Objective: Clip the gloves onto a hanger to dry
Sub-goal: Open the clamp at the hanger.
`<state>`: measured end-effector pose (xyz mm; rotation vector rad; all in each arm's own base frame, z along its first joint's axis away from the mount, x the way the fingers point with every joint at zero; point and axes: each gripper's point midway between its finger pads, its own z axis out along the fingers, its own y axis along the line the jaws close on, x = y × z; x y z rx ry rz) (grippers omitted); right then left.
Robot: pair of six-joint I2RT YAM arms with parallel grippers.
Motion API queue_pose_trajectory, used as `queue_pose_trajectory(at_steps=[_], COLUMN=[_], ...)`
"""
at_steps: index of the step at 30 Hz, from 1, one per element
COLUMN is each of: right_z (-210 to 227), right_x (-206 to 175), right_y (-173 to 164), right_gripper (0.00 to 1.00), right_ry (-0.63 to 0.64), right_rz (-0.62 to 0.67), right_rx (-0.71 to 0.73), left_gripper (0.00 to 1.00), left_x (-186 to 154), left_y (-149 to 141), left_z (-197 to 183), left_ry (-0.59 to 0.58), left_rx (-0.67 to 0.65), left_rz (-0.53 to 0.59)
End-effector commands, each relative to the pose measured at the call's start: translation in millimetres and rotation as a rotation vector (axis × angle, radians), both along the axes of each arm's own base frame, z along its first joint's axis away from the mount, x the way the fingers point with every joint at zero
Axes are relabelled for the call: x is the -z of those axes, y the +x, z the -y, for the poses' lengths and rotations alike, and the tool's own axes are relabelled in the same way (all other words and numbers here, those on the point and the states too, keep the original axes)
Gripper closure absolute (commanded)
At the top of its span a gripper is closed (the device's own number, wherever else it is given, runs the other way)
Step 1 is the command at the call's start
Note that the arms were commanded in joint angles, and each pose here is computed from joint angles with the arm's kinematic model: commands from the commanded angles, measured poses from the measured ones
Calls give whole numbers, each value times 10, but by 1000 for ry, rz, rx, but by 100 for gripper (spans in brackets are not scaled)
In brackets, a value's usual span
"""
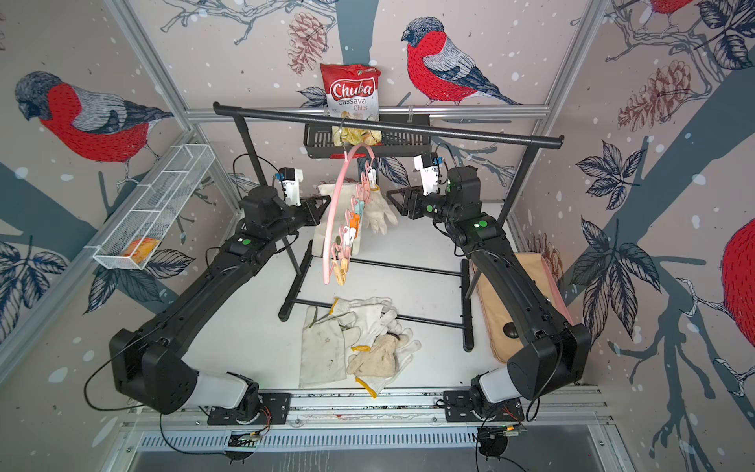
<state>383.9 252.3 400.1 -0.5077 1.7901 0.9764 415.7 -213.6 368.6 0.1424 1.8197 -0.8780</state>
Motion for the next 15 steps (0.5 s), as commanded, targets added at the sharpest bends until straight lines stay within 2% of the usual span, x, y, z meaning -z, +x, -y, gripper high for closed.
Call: queue_pose_trajectory(at_steps=[1, 15], right_z=[-21, -168], right_x=[-112, -116], right_y=[51, 183], right_gripper=[41, 42], right_ry=[16, 48], right_rz=[48, 25], right_rx=[-2, -36], left_gripper=[100, 100], left_x=[-153, -277], left_y=[-38, -132], left_z=[94, 248], left_ry=[-22, -23], left_rx=[33, 70], left_rz=[30, 38])
